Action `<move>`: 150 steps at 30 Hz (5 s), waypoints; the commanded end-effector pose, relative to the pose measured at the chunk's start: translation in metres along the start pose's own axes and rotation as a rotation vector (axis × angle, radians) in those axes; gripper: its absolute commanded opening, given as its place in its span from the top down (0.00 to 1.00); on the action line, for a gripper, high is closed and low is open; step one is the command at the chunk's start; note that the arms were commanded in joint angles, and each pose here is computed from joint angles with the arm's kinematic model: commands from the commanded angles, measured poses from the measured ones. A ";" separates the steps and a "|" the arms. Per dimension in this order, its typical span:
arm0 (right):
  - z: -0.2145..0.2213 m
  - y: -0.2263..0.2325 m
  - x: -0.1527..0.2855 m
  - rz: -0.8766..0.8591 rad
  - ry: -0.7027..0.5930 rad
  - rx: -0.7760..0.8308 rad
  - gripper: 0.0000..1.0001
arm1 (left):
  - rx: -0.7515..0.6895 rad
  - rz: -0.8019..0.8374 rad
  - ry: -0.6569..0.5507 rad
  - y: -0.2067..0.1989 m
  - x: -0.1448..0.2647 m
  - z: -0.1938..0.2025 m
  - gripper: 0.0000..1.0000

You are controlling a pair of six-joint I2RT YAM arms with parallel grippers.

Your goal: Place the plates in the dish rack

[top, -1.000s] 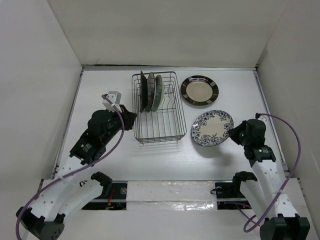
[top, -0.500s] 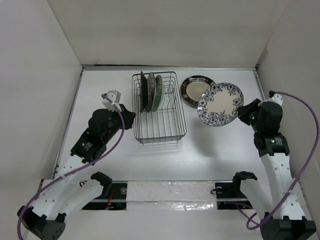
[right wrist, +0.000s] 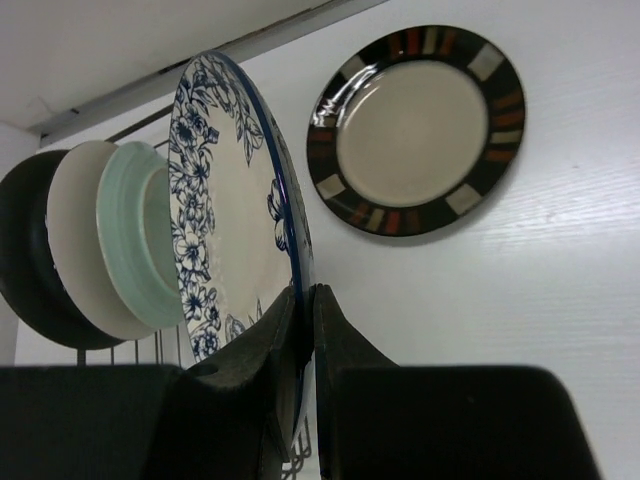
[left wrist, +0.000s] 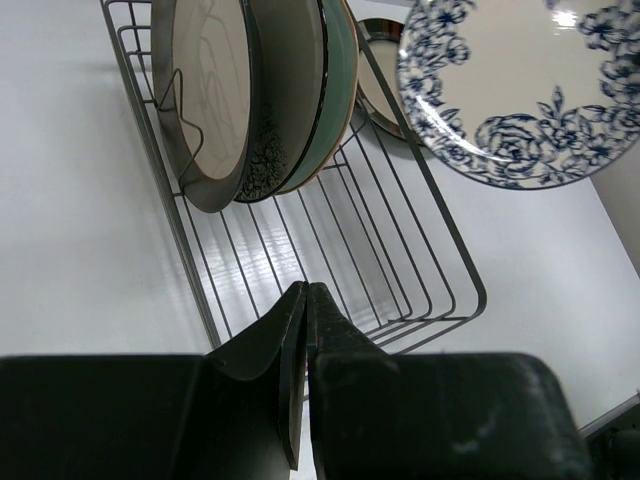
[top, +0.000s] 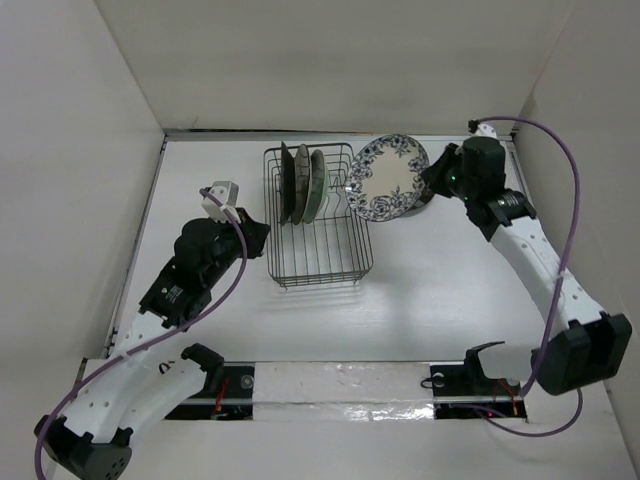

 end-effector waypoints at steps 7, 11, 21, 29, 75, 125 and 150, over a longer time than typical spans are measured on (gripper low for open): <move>-0.045 0.091 -0.036 -0.148 -0.156 0.059 1.00 | -0.009 0.024 -0.081 -0.002 0.006 -0.013 0.99; -0.045 0.104 -0.052 -0.097 -0.159 0.124 1.00 | -0.009 0.026 -0.090 -0.003 0.007 -0.014 0.98; -0.016 0.127 -0.085 0.063 -0.128 0.321 1.00 | -0.013 0.024 -0.081 -0.001 0.008 -0.010 0.98; 0.006 0.154 -0.082 0.160 -0.167 0.489 1.00 | -0.014 0.055 -0.073 -0.005 0.007 -0.009 0.98; 0.107 0.163 -0.074 0.127 -0.098 0.432 0.52 | -0.011 0.054 -0.037 -0.005 -0.001 -0.001 0.97; 0.102 -0.139 -0.223 -0.148 0.078 -0.793 0.79 | -0.023 -0.132 -0.106 0.017 -0.004 -0.012 0.64; -0.064 0.005 -0.070 -0.059 -0.531 -0.108 1.00 | -0.026 -0.093 -0.078 0.012 -0.010 -0.008 0.66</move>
Point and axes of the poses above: each gripper's point midway between its finger pads, its own x axis back along the fingers, its own y axis along the line the jaws close on, z = x × y, the point moved 6 cm from there along x, back along the fingers, and after that the axes turned 10 degrees about -x, right-handed, at the moved point
